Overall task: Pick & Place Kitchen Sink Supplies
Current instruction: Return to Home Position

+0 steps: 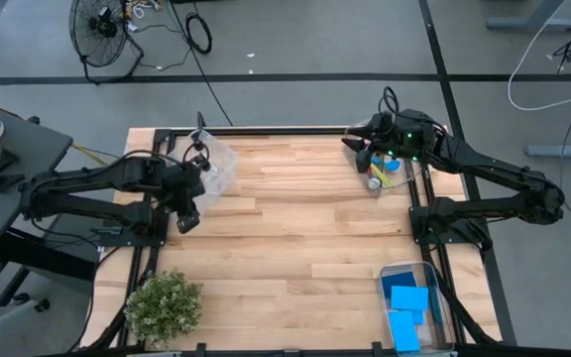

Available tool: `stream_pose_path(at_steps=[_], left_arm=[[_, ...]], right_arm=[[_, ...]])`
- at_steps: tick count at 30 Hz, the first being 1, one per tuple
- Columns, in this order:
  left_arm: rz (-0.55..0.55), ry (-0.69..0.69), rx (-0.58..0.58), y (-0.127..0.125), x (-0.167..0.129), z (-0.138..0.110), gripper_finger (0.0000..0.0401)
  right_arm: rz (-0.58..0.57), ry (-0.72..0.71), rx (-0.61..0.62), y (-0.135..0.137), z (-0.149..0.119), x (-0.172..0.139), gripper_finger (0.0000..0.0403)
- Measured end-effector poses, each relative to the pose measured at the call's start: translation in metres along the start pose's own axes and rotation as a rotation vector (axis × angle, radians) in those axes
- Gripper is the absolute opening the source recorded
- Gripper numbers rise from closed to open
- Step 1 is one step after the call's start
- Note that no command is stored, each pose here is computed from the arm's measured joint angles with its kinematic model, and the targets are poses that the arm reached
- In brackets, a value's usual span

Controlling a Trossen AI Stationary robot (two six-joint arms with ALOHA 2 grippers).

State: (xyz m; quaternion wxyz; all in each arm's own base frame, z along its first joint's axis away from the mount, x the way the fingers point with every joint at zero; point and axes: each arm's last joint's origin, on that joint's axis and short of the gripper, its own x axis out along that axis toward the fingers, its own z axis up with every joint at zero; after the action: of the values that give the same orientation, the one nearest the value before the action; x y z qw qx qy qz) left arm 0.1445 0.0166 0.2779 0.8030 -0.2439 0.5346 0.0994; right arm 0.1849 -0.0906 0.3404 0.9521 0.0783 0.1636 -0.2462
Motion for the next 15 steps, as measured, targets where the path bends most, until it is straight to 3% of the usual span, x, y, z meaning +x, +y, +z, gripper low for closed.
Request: stream_pose_path(at_steps=[6, 15], left_arm=[[0.093, -0.009, -0.026, 0.002, 0.007, 0.005, 0.0001], [0.198, 0.051, -0.028, 0.003, 0.026, 0.017, 0.0001]], right_arm=[[-0.059, -0.002, -0.002, -0.002, 0.000, 0.000, 0.0166], [-0.058, 0.000, -0.019, -0.002, 0.000, 0.000, 0.0166]])
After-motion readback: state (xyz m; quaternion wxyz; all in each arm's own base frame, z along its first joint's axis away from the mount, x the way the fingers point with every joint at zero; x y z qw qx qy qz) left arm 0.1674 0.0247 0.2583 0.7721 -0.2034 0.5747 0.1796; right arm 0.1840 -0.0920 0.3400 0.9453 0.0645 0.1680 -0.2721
